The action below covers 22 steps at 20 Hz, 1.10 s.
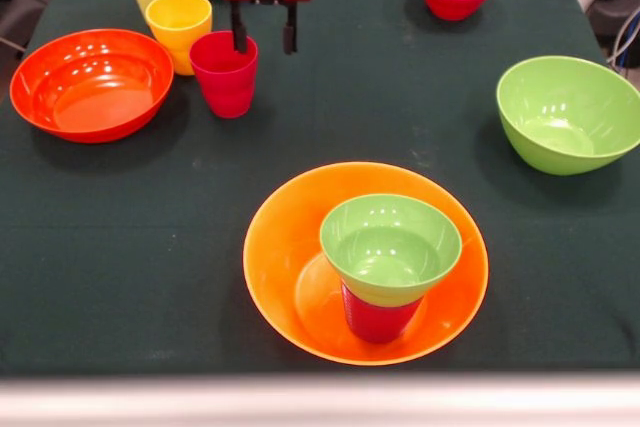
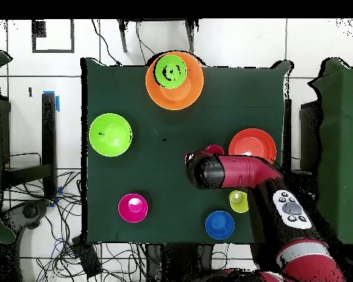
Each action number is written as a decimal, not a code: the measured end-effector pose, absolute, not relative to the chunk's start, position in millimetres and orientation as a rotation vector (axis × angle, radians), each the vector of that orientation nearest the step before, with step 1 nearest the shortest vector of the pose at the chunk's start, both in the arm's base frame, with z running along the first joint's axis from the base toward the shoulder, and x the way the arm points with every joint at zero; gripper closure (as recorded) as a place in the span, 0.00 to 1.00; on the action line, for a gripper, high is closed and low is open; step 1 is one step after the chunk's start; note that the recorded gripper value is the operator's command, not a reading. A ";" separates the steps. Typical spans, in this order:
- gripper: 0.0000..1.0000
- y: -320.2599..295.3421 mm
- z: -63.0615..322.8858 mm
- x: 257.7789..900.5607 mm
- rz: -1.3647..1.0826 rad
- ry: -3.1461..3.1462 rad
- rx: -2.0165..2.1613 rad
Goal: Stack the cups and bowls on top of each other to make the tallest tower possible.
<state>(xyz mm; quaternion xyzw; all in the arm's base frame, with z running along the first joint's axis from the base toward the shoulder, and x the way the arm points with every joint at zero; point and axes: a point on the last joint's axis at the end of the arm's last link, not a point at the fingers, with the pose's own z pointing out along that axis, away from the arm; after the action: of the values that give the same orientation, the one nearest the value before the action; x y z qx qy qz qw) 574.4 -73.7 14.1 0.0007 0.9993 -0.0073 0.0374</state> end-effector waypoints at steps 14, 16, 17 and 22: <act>0.00 -69.6 -30.2 559.2 -0.038 3.048 -0.119; 0.00 -69.9 -37.8 555.6 -0.052 3.049 -0.149; 0.00 -69.9 -40.5 554.0 -0.057 3.049 -0.159; 0.00 -66.5 -49.6 545.1 -0.106 3.032 -0.240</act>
<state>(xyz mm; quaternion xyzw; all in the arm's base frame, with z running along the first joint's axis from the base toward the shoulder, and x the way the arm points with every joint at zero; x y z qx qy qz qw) 545.1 -66.5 -49.6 -0.0787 0.9951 -0.0349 0.0490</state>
